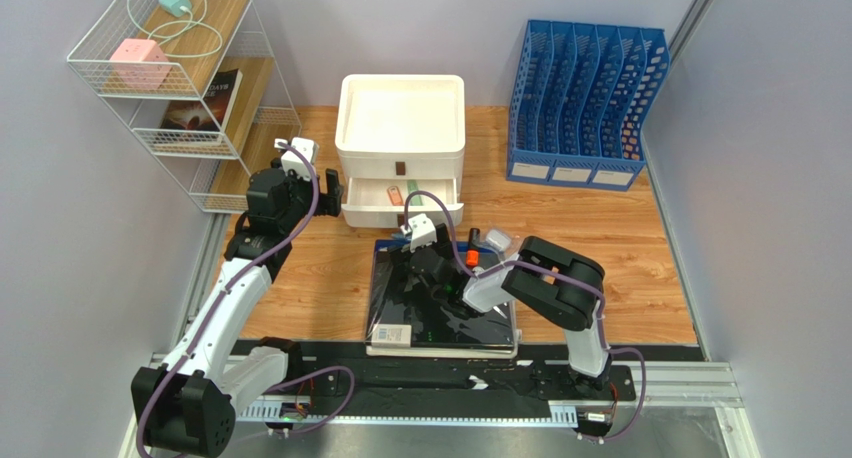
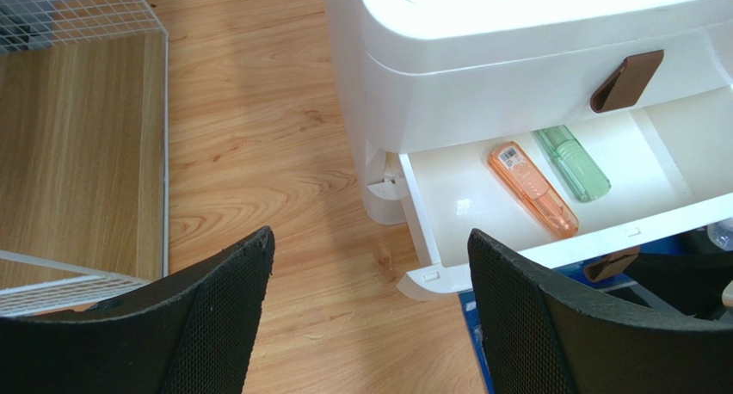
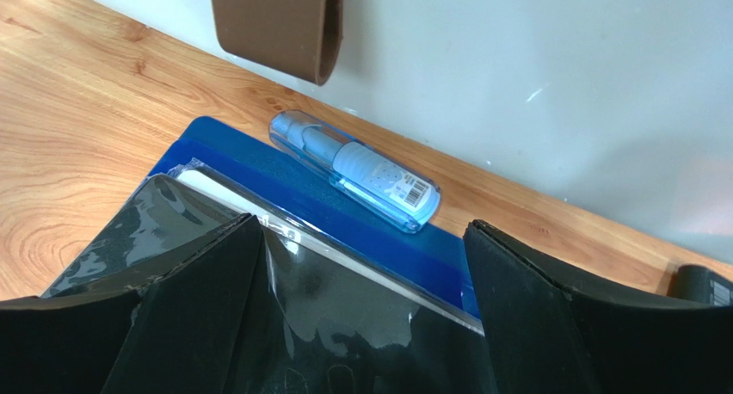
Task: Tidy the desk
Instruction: Pick up the stationery from the center of the board.
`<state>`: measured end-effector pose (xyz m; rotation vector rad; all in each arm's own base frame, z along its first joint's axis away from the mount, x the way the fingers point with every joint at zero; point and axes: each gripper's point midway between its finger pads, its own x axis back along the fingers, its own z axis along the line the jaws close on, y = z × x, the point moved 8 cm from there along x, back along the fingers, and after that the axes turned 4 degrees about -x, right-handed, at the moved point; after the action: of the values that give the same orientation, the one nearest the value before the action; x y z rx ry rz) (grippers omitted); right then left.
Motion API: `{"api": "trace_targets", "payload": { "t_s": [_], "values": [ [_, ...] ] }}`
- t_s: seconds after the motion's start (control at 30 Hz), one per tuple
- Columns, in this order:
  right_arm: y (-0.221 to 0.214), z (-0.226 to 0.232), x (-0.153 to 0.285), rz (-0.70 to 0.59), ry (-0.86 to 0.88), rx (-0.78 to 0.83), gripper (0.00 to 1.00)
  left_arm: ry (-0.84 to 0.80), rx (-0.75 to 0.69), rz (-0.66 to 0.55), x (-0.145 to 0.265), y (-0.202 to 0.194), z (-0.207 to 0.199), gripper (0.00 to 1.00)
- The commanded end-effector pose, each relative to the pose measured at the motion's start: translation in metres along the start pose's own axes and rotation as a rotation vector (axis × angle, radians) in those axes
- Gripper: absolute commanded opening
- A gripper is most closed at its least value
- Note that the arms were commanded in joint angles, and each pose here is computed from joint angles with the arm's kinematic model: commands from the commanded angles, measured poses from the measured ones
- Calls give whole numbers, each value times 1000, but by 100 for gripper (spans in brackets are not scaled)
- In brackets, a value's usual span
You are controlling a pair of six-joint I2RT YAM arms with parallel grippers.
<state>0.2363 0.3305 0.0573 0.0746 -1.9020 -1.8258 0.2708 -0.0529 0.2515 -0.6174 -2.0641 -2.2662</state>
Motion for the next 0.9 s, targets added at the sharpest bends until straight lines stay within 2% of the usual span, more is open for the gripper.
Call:
{"api": "trace_targets", "payload": {
  "t_s": [0.0,0.57,0.87],
  "values": [
    [-6,-1,0,20,52,57,95,-3,-20,-39,0,5,2,88],
    [-27,14,-9,83,251,-48,92,-2,-20,-37,-3,5,2,87],
    [-42,32,4,102,312,-19,89,-2,-19,-35,-3,5,2,87]
  ]
}}
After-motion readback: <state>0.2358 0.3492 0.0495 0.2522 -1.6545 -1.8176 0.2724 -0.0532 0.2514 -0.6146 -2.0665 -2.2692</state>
